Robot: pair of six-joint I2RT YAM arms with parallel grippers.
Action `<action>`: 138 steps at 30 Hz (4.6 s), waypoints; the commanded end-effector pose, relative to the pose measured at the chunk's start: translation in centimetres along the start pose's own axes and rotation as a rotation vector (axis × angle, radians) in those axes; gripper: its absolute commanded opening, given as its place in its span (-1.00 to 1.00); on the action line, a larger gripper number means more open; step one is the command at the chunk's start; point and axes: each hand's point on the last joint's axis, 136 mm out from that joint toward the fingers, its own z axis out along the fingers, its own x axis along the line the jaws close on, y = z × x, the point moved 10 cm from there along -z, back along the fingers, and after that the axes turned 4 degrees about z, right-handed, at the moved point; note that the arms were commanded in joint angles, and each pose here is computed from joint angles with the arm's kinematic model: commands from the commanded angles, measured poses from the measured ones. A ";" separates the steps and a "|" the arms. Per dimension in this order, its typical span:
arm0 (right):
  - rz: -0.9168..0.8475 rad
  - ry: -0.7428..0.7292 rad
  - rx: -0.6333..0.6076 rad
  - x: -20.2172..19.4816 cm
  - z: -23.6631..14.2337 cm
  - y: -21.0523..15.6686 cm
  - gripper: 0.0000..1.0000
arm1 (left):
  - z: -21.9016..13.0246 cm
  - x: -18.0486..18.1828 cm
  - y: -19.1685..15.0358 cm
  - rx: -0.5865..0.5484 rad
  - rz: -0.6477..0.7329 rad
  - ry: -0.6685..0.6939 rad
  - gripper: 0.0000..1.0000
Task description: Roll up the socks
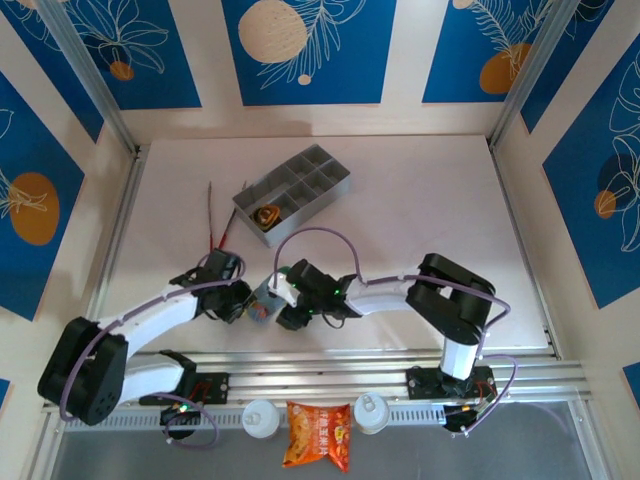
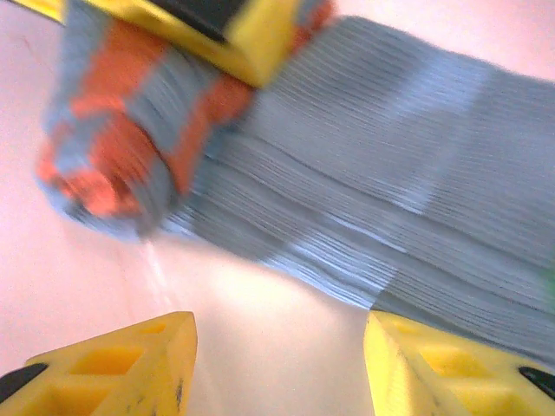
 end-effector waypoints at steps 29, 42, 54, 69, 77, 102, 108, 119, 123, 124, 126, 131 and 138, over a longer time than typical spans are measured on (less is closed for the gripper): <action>-0.019 -0.228 -0.237 0.3 -6.7 -5.2 0.24 | 6.7 -7.0 -8.5 -0.008 -0.187 0.446 -1.00; -0.024 -0.167 -0.209 -0.3 -5.1 -4.1 0.23 | 6.4 -6.5 -8.5 0.034 -0.179 0.419 -1.00; 0.092 -0.190 -0.130 -0.8 -2.9 -4.2 -0.19 | 6.0 -6.6 -8.3 0.045 -0.166 0.392 -1.00; 0.506 -0.292 0.122 -0.1 -1.6 -14.2 -1.00 | 5.6 -6.0 -7.8 0.064 -0.190 0.337 -0.70; 0.583 -0.275 0.176 0.3 -1.2 -18.3 -1.00 | 4.5 -6.7 -7.0 0.055 -0.167 0.267 0.00; 0.757 -0.115 0.260 1.9 1.0 -22.7 -1.00 | -0.4 -6.2 -3.3 -0.028 0.229 -0.135 0.43; 0.775 -0.084 0.272 2.0 1.5 -22.6 -1.00 | 1.5 -7.4 -3.6 0.031 0.265 -0.154 0.25; 0.827 -0.057 0.310 1.2 2.0 -22.5 -1.00 | 2.0 -6.3 -5.3 0.052 0.327 -0.088 0.19; 0.852 -0.051 0.324 0.9 2.2 -22.8 -1.00 | 2.1 -6.0 -5.7 0.064 0.365 -0.094 0.19; 0.854 -0.048 0.331 0.9 2.2 -22.8 -1.00 | 2.2 -5.9 -5.9 0.072 0.379 -0.086 0.19; 0.857 -0.043 0.337 0.8 2.3 -22.8 -1.00 | 2.5 -5.8 -6.1 0.087 0.404 -0.079 0.19; 0.862 -0.040 0.353 0.6 2.5 -22.7 -1.00 | 3.0 -5.4 -6.6 0.111 0.449 -0.060 0.17; 0.864 -0.037 0.373 0.4 2.9 -22.4 -1.00 | 4.6 -4.3 -7.5 0.180 0.480 -0.001 -0.08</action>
